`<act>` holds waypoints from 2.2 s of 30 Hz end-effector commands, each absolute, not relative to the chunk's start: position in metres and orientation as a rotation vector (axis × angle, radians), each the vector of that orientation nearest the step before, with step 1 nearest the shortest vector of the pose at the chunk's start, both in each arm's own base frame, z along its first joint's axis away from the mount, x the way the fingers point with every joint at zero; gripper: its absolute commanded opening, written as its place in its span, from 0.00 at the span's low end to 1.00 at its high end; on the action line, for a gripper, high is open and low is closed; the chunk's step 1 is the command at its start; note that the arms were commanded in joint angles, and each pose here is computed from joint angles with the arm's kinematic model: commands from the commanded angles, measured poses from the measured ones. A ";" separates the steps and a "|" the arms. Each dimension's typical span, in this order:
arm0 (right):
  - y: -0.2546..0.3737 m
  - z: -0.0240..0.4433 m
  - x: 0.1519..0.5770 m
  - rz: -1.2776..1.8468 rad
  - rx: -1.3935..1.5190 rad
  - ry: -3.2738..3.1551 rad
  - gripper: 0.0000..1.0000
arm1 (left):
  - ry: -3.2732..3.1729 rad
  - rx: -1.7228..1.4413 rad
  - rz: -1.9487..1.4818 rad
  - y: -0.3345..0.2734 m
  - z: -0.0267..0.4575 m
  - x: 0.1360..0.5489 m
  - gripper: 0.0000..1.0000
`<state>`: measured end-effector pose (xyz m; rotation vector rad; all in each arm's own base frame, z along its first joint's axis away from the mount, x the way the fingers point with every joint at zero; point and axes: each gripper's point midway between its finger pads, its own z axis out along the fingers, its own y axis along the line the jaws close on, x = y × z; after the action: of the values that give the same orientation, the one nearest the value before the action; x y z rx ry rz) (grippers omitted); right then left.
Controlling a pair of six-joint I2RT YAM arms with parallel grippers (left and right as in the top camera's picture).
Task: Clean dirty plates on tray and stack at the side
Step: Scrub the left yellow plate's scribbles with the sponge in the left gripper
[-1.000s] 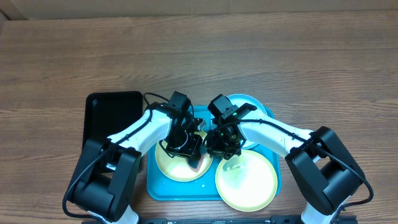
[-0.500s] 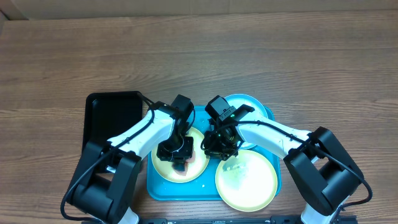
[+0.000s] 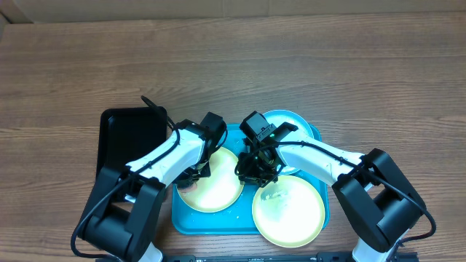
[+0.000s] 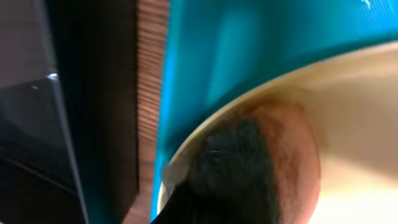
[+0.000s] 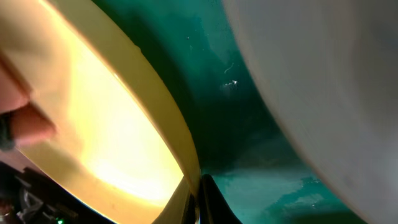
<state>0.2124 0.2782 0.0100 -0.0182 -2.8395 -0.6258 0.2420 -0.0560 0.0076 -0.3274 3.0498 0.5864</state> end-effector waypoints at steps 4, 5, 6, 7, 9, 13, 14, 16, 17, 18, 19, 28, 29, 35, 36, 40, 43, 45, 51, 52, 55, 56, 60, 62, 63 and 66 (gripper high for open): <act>0.270 0.009 0.215 -0.584 -0.047 -2.859 0.04 | 2.903 -0.326 0.767 -0.030 0.005 0.260 0.04; 0.270 0.009 0.215 -0.585 -0.042 -2.859 0.04 | 2.913 -0.318 0.742 -0.033 0.004 0.262 0.04; 0.270 0.009 0.215 -0.584 -0.042 -2.859 0.04 | 2.934 -0.301 0.705 -0.038 0.003 0.262 0.04; 0.270 0.009 0.215 -0.584 -0.042 -2.859 0.04 | 2.957 -0.283 0.661 -0.043 0.001 0.262 0.04; 0.270 0.009 0.215 -0.584 -0.042 -2.859 0.04 | 2.979 -0.258 0.594 -0.052 -0.002 0.265 0.04; 0.269 0.009 0.214 -0.578 -0.037 -2.856 0.04 | 2.988 -0.225 0.514 -0.064 -0.003 0.272 0.04; 0.268 0.009 0.214 -0.575 -0.033 -2.855 0.04 | 2.983 -0.228 0.501 -0.065 -0.002 0.274 0.04; 0.268 0.009 0.213 -0.573 -0.024 -2.854 0.04 | 2.964 -0.231 0.480 -0.069 0.001 0.282 0.04; 0.268 0.009 0.213 -0.572 -0.019 -2.853 0.04 | 2.952 -0.219 0.464 -0.071 0.003 0.287 0.04; 0.267 0.009 0.212 -0.572 -0.015 -2.852 0.04 | 2.942 -0.211 0.453 -0.073 0.005 0.291 0.04; 0.267 0.009 0.212 -0.571 -0.013 -2.852 0.04 | 2.930 -0.204 0.438 -0.076 0.008 0.297 0.04; 0.266 0.009 0.211 -0.566 0.002 -2.850 0.04 | 2.809 -0.200 0.373 -0.089 0.034 0.337 0.04; 0.266 0.009 0.211 -0.565 0.002 -2.850 0.04 | 2.799 -0.194 0.366 -0.091 0.035 0.341 0.04; 0.266 0.009 0.211 -0.565 0.002 -2.850 0.04 | 2.762 -0.142 0.331 -0.097 0.039 0.353 0.04; 0.266 0.009 0.211 -0.565 0.002 -2.850 0.04 | 2.763 -0.139 0.333 -0.097 0.039 0.353 0.04; 0.265 0.009 0.210 -0.562 0.001 -2.847 0.04 | 2.804 -0.082 0.364 -0.093 0.037 0.345 0.04; 0.266 0.009 0.209 -0.564 0.002 -2.844 0.04 | 2.867 -0.011 0.381 -0.092 0.033 0.332 0.04; 0.265 0.009 0.209 -0.562 0.001 -2.843 0.04 | 2.921 0.056 0.343 -0.096 0.029 0.322 0.04; 0.266 0.009 0.209 -0.566 0.002 -2.840 0.04 | 3.043 0.217 0.060 -0.129 0.022 0.302 0.04; 0.266 0.009 0.209 -0.566 0.002 -2.840 0.04 | 3.054 0.245 -0.005 -0.137 0.021 0.300 0.04; 0.266 0.009 0.209 -0.566 0.001 -2.839 0.04 | 3.067 0.313 -0.137 -0.153 0.022 0.294 0.04; 0.266 0.009 0.209 -0.566 0.002 -2.839 0.04 | 3.068 0.350 -0.194 -0.161 0.023 0.291 0.04; 0.267 0.010 0.208 -0.573 0.002 -2.834 0.04 | 3.064 0.422 -0.330 -0.181 0.025 0.285 0.04; 0.267 0.010 0.208 -0.573 0.001 -2.834 0.04 | 3.064 0.431 -0.340 -0.183 0.025 0.283 0.04; 0.267 0.010 0.208 -0.575 0.001 -2.832 0.04 | 3.065 0.434 -0.351 -0.185 0.026 0.282 0.04; 0.267 0.010 0.208 -0.577 0.002 -2.831 0.04 | 3.065 0.449 -0.366 -0.188 0.026 0.280 0.04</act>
<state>0.2089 0.2676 0.0098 -0.0397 -2.8203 -0.5769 0.2834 -0.1725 0.0246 0.3811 3.0666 -0.2611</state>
